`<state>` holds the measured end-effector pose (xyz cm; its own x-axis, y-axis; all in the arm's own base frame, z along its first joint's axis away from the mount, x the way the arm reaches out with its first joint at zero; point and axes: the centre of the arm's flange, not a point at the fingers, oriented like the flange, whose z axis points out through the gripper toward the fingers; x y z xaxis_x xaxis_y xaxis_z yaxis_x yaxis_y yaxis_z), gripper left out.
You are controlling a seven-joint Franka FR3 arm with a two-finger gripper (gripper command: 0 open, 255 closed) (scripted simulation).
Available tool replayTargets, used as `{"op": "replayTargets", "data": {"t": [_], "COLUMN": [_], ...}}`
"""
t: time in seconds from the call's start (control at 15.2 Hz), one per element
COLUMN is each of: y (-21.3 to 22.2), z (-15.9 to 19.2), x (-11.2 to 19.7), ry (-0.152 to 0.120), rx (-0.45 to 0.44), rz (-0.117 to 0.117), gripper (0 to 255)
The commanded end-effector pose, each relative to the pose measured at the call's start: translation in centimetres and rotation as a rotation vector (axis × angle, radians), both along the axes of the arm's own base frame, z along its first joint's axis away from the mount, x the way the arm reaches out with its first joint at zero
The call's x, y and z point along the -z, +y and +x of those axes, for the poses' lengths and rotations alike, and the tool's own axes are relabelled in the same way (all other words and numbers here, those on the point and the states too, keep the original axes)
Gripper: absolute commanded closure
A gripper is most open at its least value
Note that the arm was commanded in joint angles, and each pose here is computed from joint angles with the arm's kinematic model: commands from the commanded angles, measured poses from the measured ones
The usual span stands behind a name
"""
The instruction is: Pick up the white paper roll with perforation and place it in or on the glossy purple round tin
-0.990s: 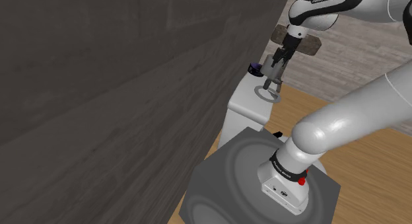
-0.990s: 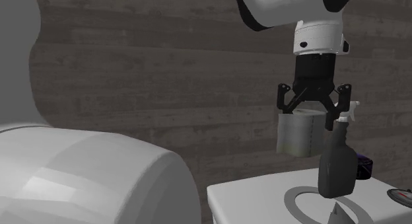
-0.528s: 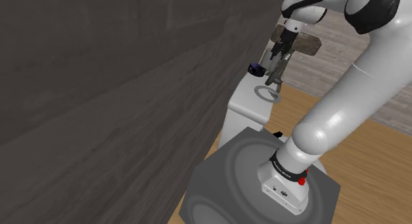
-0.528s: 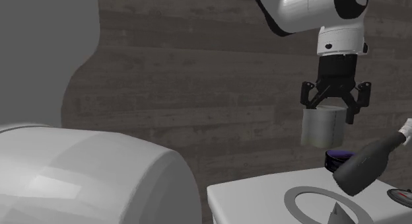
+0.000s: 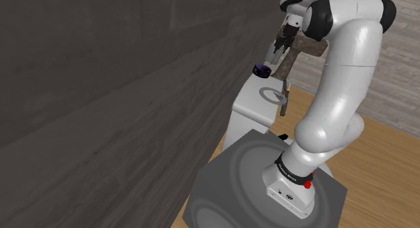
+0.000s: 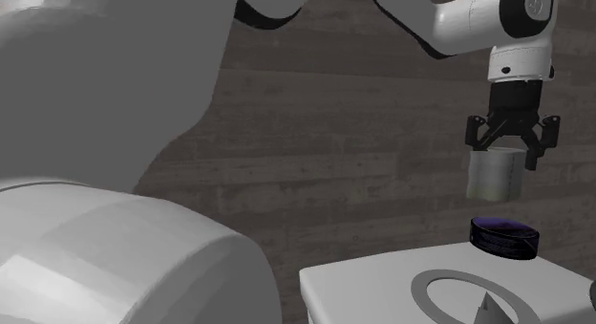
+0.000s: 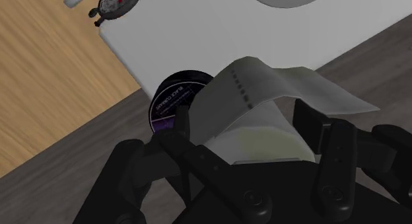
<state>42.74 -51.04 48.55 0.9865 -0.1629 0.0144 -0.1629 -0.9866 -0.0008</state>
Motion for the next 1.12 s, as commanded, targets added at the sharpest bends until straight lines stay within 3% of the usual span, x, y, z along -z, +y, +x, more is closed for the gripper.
{"op": "replayTargets", "data": {"t": [0.0,0.33,1.06], "y": [-2.1,-7.5,-7.5], "z": [1.6,5.3,5.3], "x": [-0.1,-0.4,5.4], "ry": [-0.002,-0.002,-0.002], "rx": [-0.003,-0.003,-0.003], "rz": [0.002,0.002,0.002], "gripper": [255,255,255]}}
